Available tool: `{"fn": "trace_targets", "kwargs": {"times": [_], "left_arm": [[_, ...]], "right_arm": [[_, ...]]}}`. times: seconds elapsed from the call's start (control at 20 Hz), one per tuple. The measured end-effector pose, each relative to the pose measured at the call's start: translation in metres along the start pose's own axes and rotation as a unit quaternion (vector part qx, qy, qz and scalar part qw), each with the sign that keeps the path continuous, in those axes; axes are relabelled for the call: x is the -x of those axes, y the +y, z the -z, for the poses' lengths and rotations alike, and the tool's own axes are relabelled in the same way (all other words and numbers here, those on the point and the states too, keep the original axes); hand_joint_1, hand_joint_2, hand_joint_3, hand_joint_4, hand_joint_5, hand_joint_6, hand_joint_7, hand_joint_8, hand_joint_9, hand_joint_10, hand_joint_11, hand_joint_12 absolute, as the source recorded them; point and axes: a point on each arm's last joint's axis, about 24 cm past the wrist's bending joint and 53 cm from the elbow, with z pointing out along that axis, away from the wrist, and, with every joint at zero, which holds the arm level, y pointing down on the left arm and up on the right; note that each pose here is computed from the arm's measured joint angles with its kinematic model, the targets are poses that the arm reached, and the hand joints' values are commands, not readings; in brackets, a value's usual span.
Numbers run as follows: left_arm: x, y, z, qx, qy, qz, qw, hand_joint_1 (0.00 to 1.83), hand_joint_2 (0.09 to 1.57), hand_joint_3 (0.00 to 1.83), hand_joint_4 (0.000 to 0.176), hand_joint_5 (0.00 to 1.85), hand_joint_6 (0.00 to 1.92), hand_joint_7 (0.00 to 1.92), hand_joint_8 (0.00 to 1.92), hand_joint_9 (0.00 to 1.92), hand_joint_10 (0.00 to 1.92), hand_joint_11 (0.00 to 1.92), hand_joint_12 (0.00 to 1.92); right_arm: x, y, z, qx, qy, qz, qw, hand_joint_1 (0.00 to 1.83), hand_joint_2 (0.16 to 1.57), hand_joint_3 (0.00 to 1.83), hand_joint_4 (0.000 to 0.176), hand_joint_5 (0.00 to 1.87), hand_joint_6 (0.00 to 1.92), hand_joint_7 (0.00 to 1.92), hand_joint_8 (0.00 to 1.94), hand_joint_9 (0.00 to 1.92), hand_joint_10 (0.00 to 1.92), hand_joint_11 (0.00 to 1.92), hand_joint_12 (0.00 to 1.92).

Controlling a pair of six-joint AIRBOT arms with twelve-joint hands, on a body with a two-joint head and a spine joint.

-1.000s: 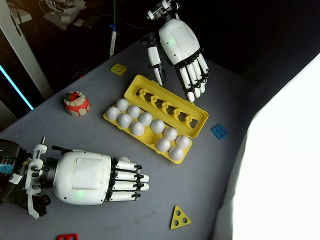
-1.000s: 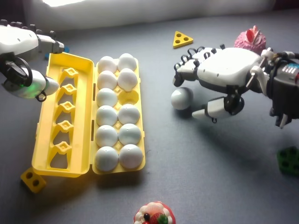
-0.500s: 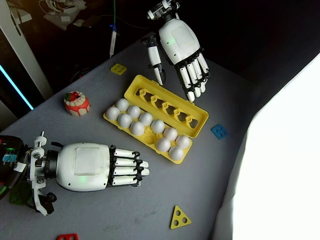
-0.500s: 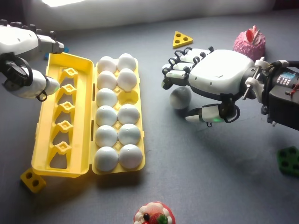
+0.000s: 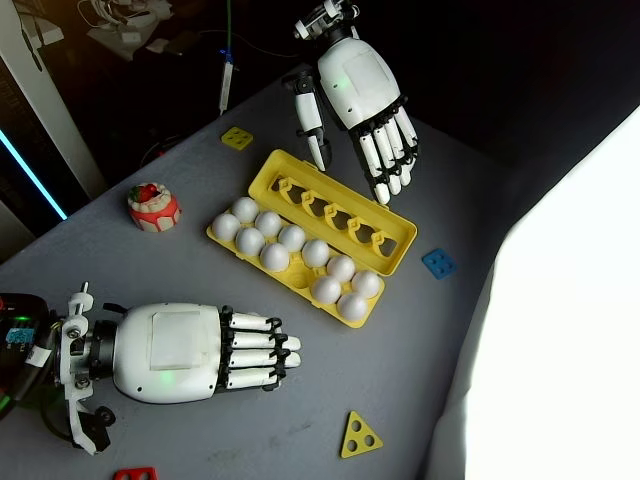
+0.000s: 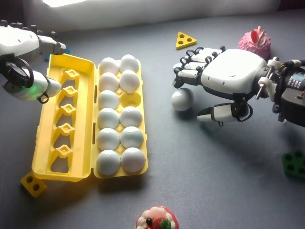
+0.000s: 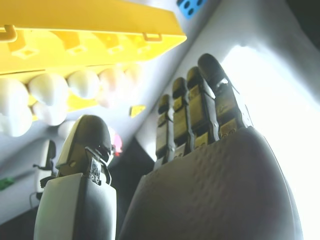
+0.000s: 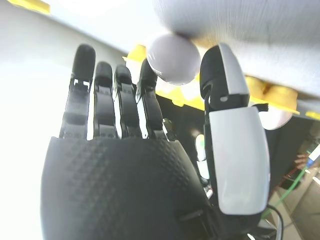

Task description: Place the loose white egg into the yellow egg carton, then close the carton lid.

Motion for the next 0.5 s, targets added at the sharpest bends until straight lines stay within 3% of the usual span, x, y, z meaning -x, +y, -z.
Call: {"fn": "trace_targets", "kwargs": {"times": [0.1,0.35,0.5], "left_arm": [[0.0000,0.0000,0.0000,0.000,0.000,0.000,1.0000,0.55,1.34,0.00,0.038,0.18,0.00,0.20,0.00,0.19,0.00,0.00,0.79],[0.0000,-0.0002,0.0000,0.000,0.000,0.000,1.0000,0.60,1.33,0.00,0.037,0.19,0.01,0.23,0.00,0.18,0.00,0.00,0.76],[0.0000,-0.0001,0.0000,0.000,0.000,0.000,1.0000,0.58,1.33,0.00,0.030,0.21,0.01,0.27,0.01,0.23,0.01,0.00,0.94]], "right_arm": [[-0.0017,0.0055,-0.0023,0.010,-0.004,-0.002,0.9999,0.86,1.13,0.00,0.000,0.22,0.67,0.16,0.01,0.00,0.36,0.00,1.21],[-0.0046,0.0089,-0.0049,0.021,-0.005,0.011,0.9997,0.81,1.16,0.00,0.000,0.20,0.65,0.15,0.01,0.00,0.32,0.00,1.14],[-0.0039,0.0070,-0.0028,0.034,-0.003,0.014,0.9993,0.84,1.15,0.00,0.000,0.20,0.67,0.15,0.00,0.00,0.29,0.00,1.15]]}}
